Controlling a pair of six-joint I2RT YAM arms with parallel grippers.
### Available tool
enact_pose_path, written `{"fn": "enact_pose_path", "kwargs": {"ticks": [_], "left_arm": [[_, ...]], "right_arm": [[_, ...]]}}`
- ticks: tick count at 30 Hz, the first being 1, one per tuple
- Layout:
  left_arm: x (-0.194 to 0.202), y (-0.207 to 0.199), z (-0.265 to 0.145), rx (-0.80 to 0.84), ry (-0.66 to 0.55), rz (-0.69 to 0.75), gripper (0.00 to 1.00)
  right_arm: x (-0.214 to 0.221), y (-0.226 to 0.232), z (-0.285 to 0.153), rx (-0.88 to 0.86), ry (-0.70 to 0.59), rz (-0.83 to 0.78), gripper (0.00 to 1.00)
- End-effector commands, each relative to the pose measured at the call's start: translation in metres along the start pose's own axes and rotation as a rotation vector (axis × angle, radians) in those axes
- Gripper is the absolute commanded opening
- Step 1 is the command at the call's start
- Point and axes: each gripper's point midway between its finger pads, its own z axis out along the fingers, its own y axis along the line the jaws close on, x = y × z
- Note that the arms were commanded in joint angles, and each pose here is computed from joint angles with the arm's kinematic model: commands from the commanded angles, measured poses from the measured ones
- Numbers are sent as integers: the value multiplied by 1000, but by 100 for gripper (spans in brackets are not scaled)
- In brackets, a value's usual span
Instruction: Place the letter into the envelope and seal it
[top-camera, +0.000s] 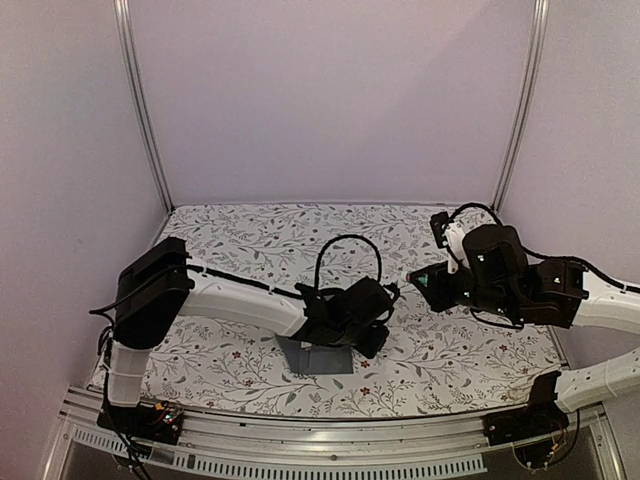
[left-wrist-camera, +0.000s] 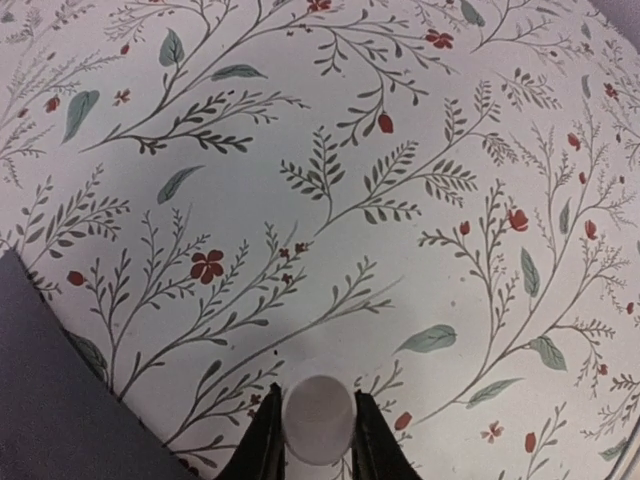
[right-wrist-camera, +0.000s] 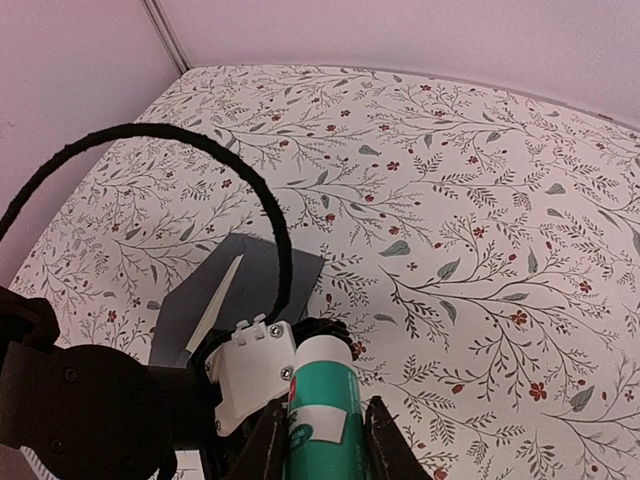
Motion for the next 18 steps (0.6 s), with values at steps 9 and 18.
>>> {"fn": "enact_pose_path", "kwargs": {"ticks": [9, 18], "left_arm": [[21, 26, 30, -8, 59, 38, 22], [20, 27, 22, 1, 39, 48, 50]], "right_arm": [[10, 7, -6, -62, 60, -22, 0], [10, 13, -12, -71, 149, -62, 0]]}}
